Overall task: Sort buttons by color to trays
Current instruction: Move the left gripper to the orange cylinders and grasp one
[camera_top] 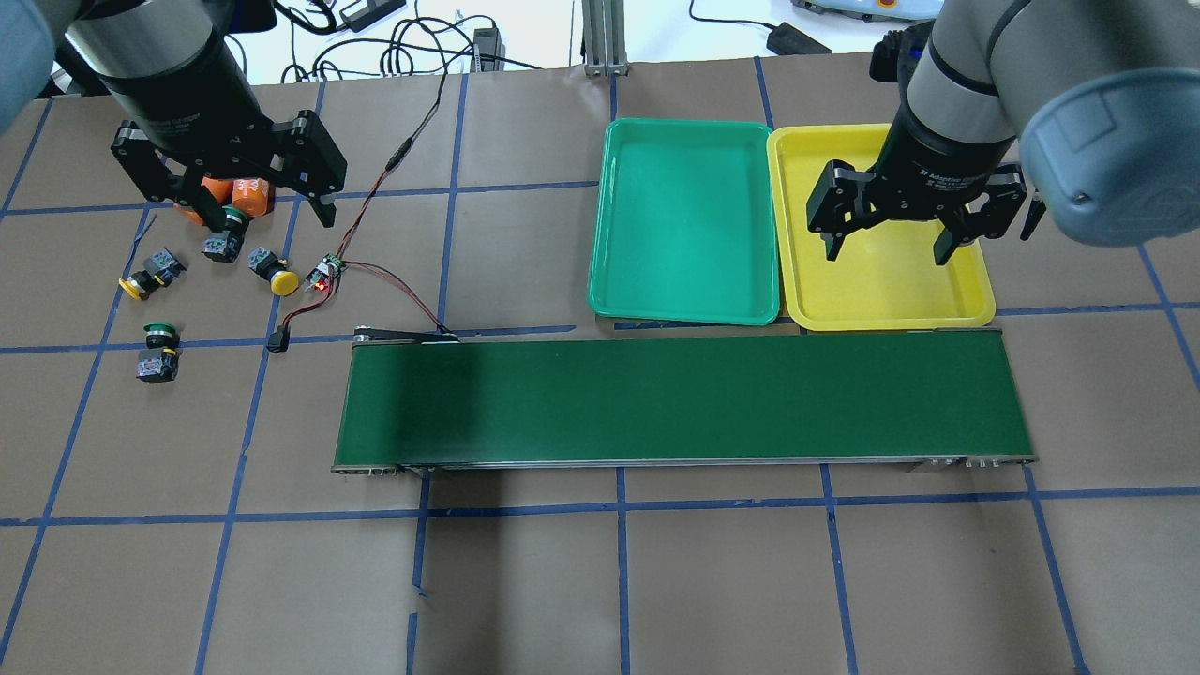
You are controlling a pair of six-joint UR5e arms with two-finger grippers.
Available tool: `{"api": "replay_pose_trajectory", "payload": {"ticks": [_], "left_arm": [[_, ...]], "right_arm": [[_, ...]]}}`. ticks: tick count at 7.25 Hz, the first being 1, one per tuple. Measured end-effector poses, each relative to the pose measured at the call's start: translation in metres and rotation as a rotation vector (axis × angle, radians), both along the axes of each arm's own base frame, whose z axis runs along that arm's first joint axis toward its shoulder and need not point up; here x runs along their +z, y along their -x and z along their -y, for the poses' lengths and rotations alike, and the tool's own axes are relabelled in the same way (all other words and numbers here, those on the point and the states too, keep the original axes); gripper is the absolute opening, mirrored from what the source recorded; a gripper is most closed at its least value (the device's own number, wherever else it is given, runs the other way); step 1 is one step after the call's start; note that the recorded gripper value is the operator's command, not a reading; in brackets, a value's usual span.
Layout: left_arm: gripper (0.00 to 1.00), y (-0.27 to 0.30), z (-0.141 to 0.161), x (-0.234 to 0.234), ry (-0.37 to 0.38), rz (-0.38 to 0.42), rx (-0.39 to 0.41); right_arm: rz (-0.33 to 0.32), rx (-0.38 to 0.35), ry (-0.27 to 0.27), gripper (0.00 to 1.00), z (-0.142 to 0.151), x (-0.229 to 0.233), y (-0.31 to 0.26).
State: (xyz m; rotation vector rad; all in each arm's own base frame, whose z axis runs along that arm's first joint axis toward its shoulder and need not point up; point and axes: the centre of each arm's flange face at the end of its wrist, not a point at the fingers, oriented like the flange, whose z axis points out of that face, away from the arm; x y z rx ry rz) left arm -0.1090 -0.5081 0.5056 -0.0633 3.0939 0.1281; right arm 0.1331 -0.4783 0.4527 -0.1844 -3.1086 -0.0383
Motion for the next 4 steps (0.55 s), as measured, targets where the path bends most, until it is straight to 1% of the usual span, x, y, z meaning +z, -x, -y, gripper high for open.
{"api": "replay_pose_trajectory", "payload": {"ticks": [3,4], "left_arm": [[1.00,0.003,-0.001,-0.013,-0.015,-0.002,-0.007],[1.00,0.002,0.004,-0.017,0.003,-0.001,-0.006]], "right_arm": [[0.000,-0.001,-0.022,1.00,0.008,-0.012,0.000],[-0.005,-0.005,-0.017,1.00,0.008,-0.009,0.001]]}}
